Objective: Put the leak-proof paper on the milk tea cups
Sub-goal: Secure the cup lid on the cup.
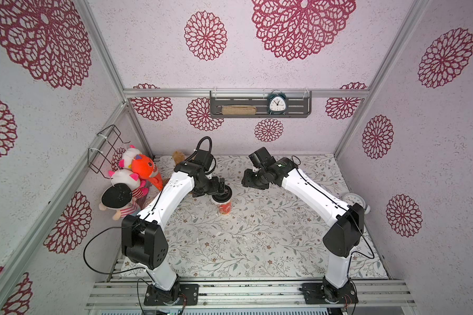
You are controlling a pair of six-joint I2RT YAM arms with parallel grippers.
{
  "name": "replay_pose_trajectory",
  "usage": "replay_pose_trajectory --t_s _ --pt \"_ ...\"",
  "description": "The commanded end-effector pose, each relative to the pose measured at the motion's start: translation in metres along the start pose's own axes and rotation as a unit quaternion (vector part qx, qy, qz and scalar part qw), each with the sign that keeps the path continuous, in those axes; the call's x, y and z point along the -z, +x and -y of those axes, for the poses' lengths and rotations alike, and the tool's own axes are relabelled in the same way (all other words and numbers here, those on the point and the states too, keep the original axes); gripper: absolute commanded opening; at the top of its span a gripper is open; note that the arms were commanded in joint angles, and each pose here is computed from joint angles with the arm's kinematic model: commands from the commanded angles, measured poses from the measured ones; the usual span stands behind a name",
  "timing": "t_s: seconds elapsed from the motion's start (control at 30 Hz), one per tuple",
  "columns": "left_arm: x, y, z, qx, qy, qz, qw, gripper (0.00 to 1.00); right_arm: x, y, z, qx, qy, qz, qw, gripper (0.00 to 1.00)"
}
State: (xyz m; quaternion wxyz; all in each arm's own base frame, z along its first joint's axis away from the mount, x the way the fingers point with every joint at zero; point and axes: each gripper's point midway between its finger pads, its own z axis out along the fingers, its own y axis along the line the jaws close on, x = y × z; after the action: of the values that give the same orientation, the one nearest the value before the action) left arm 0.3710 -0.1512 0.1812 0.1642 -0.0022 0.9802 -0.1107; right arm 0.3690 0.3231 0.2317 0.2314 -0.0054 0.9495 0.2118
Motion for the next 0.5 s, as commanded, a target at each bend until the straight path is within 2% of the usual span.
replay_pose_trajectory --t_s 0.0,0.2,0.47 --pt "0.003 -0.005 -0.004 -0.015 -0.023 -0.007 1.0 0.97 0.021 -0.009 -0.004 -0.001 -0.015 0.025 1.0 0.51" --pt "0.012 -0.029 0.009 -0.021 -0.009 0.014 1.0 0.97 0.021 -0.007 -0.002 -0.001 -0.013 0.024 1.0 0.51" --pt "0.026 -0.037 0.015 -0.022 0.003 0.034 0.999 0.97 0.021 -0.005 -0.002 0.001 -0.016 0.024 1.0 0.51"
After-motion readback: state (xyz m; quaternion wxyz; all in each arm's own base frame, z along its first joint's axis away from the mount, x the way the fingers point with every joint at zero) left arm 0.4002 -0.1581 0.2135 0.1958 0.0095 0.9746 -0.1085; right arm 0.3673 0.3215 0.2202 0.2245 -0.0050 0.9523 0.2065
